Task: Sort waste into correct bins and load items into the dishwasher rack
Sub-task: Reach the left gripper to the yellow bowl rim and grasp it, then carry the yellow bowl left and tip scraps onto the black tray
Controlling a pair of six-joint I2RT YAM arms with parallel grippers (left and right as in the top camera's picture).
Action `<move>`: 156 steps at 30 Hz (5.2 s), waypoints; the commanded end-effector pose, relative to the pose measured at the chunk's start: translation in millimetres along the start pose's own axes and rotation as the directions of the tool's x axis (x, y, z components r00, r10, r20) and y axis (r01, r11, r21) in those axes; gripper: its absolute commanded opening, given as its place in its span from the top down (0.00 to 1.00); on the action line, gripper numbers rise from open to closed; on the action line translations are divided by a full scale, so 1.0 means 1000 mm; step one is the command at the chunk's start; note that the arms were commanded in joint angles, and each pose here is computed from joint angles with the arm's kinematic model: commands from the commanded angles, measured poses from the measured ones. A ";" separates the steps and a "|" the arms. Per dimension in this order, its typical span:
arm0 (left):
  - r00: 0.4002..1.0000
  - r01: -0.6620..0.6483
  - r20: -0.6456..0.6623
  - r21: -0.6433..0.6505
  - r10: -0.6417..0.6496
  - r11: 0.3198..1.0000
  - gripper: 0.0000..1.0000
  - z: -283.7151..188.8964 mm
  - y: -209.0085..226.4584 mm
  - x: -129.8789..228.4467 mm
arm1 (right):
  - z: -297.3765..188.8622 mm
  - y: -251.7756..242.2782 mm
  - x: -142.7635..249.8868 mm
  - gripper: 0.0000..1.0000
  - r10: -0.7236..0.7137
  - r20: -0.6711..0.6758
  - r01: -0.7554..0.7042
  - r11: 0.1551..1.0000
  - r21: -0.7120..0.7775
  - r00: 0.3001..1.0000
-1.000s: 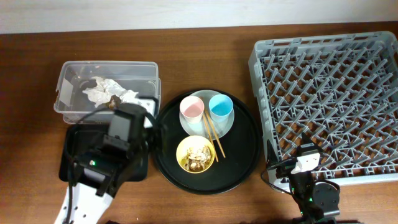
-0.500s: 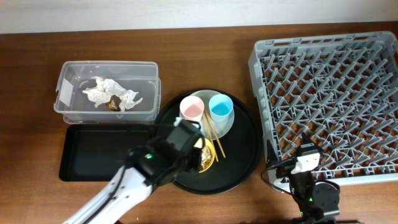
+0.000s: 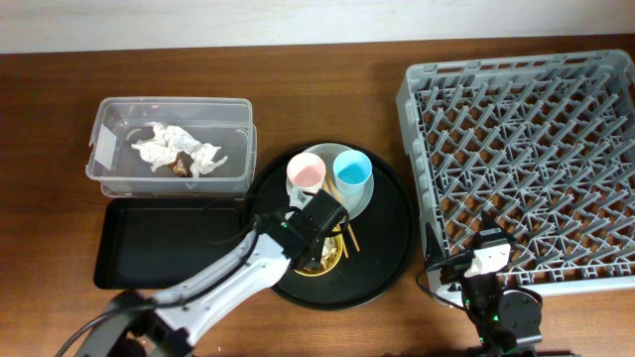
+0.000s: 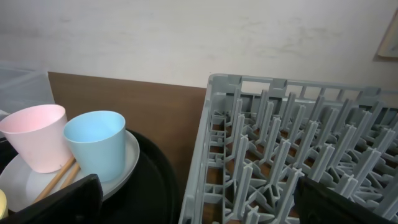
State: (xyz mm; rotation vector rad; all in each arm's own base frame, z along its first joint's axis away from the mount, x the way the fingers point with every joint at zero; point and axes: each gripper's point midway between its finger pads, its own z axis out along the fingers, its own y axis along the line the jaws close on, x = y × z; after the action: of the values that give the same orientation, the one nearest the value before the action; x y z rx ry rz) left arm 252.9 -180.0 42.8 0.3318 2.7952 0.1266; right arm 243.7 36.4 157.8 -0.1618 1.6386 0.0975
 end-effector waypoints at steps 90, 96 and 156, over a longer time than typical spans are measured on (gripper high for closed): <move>0.989 0.103 -0.101 -0.014 -0.104 0.995 0.78 -0.010 0.008 0.018 | 0.000 -0.001 0.002 0.01 -0.002 -0.004 0.002 1.000 0.004 1.000; 0.992 0.128 0.004 0.006 -0.128 0.992 0.67 -0.029 0.010 -0.005 | 0.000 -0.001 0.002 0.01 -0.002 -0.004 0.002 1.000 0.004 1.000; 0.932 0.267 0.209 0.163 -0.297 0.950 1.00 -0.154 0.061 -0.087 | 0.000 -0.001 0.002 0.01 -0.002 -0.004 0.002 1.000 0.004 1.000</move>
State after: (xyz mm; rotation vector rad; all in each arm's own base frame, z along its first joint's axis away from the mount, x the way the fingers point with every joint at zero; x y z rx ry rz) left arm 288.5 -171.5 191.5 0.0328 2.6387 -0.0759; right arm 243.7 36.4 157.8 -0.1618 1.6386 0.0975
